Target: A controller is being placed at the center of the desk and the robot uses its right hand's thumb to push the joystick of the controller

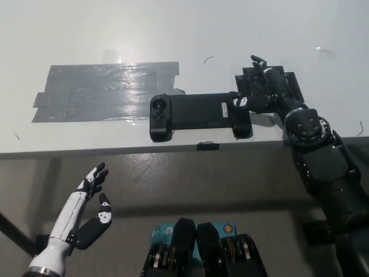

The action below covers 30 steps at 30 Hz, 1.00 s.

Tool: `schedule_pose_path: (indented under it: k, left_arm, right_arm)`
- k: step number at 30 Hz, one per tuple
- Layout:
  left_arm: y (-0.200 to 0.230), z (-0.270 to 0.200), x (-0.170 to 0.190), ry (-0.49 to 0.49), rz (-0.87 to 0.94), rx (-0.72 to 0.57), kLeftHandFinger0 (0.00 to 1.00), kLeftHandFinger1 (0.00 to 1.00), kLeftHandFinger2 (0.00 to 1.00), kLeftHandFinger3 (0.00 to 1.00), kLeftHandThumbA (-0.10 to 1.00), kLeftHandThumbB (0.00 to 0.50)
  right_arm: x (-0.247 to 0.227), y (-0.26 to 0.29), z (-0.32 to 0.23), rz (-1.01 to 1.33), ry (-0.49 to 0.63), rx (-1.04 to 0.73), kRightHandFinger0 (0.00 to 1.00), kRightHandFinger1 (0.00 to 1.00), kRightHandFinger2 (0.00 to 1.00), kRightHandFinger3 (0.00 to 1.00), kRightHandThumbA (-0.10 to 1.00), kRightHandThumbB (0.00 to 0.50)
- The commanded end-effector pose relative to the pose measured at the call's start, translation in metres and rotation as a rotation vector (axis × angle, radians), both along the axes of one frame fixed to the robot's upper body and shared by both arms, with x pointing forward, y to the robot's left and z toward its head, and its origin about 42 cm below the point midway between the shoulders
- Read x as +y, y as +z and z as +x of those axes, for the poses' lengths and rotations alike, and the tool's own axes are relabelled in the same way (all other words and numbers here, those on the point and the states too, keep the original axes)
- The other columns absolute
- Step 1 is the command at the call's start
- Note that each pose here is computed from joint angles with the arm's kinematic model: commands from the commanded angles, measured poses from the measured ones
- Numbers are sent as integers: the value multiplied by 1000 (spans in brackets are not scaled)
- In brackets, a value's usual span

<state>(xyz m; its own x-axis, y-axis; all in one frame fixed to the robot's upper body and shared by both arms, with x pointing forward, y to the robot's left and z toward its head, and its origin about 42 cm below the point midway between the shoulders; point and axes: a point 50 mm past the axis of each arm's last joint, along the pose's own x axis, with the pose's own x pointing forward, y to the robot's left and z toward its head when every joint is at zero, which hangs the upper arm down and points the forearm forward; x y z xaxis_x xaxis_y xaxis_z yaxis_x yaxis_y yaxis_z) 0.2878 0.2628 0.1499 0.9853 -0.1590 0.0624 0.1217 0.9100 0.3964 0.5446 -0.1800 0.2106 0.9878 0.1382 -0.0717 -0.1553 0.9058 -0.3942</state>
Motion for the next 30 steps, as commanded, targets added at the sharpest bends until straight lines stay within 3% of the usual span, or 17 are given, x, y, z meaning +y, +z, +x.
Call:
schedule_pose_path:
  k: [1, 12, 14, 15, 17, 18, 20, 30]
  left_arm:
    - [13, 3, 1, -17, 19, -47, 1000, 1000, 1000, 1000, -13, 88]
    - [16, 5, 1, -16, 16, -50, 1000, 1000, 1000, 1000, -22, 86]
    - [16, 5, 2, -15, 17, -51, 1000, 1000, 1000, 1000, -25, 86]
    - [16, 6, 2, -18, 26, -55, 1000, 1000, 1000, 1000, -24, 84]
    - [17, 6, 3, -18, 24, -58, 1000, 1000, 1000, 1000, -23, 84]
    - [17, 6, 3, -19, 20, -61, 1000, 1000, 1000, 1000, -23, 84]
    - [18, 7, 2, -16, 21, -61, 1000, 1000, 1000, 1000, -21, 87]
    - [19, 9, 3, -16, 34, -69, 1000, 1000, 1000, 1000, -1, 80]
  right_arm:
    - [9, 37, 14, 14, 14, -116, 1000, 1000, 1000, 1000, 1000, 393]
    - [10, 34, 17, 15, 7, -105, 1000, 1000, 1000, 1000, 1000, 402]
    - [9, 34, 17, 19, 5, -99, 1000, 1000, 1000, 1000, 976, 347]
    - [9, 34, 18, 27, -1, -96, 1000, 1000, 1000, 1000, 866, 259]
    - [9, 33, 18, 48, -7, -102, 1000, 1000, 1000, 1000, 514, 58]
    - [8, 33, 18, 69, -6, -104, 1000, 1000, 1000, 1000, 385, 3]
    - [6, 31, 18, 83, -6, -103, 1000, 1000, 1000, 1000, 235, 0]
    - [5, 37, 21, 60, -11, -126, 1000, 1000, 1000, 1000, 250, 0]
